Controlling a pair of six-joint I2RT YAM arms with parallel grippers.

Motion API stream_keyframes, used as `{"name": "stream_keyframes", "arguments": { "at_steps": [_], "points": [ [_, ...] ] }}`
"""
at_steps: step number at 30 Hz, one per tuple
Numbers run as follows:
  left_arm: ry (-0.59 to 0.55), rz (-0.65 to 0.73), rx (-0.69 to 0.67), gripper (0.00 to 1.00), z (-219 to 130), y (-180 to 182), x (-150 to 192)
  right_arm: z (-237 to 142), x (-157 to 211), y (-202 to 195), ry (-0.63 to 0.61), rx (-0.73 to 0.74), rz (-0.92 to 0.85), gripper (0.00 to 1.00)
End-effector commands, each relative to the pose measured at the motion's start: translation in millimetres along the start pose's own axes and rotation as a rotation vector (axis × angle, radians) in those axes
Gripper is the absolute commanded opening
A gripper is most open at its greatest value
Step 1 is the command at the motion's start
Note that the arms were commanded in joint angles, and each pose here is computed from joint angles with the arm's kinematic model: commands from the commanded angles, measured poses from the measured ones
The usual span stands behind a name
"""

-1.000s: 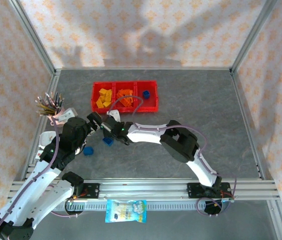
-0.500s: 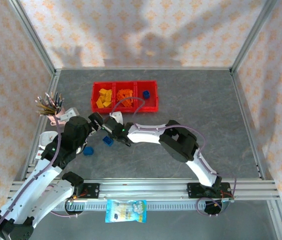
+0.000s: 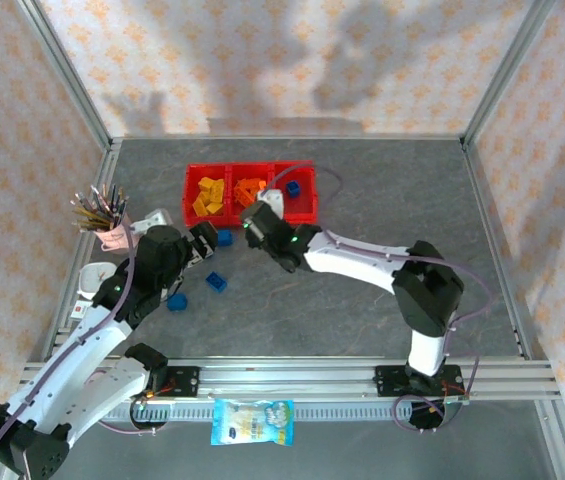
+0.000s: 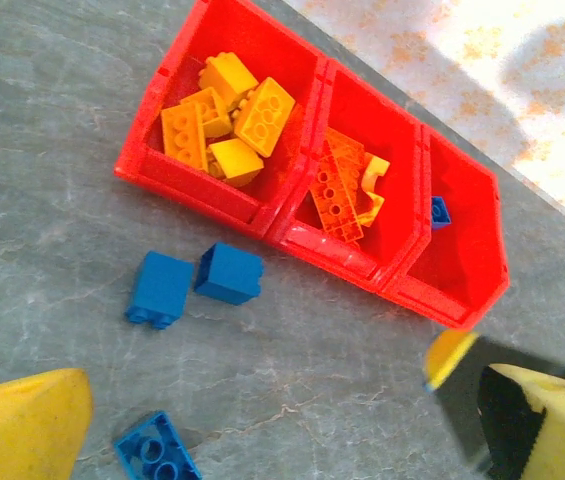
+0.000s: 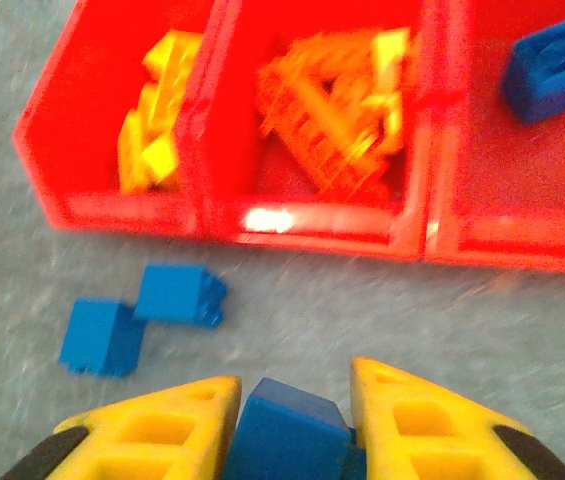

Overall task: Sort the legos into containers by color
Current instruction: Place the lego in the container.

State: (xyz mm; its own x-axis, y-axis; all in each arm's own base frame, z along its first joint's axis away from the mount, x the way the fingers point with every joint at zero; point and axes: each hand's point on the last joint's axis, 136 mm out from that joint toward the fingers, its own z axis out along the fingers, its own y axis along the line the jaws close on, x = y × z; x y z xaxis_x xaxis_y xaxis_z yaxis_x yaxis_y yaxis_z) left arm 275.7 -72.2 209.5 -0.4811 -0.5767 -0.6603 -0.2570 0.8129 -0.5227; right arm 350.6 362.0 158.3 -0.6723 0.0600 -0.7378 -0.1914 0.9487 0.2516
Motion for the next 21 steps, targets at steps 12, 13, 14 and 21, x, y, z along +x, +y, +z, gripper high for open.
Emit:
{"name": "stream_keyframes", "arguments": {
  "at_steps": [12, 13, 14, 21],
  "points": [
    [-0.026, 0.030, 0.128, 1.00, 33, -51, -20, 66, -71, -88, -0.049, 0.156, -0.053, 0.21],
    [-0.027, 0.030, 0.127, 1.00, 36, -52, -20, 73, -73, -91, -0.045, 0.168, -0.053, 0.22],
    [-0.029, 0.031, 0.127, 0.99, 38, -53, -21, 79, -77, -94, -0.044, 0.176, -0.055, 0.24],
    [-0.030, 0.041, 0.117, 1.00, 44, -56, -23, 88, -102, -94, -0.080, 0.189, -0.075, 0.50]
  ]
}}
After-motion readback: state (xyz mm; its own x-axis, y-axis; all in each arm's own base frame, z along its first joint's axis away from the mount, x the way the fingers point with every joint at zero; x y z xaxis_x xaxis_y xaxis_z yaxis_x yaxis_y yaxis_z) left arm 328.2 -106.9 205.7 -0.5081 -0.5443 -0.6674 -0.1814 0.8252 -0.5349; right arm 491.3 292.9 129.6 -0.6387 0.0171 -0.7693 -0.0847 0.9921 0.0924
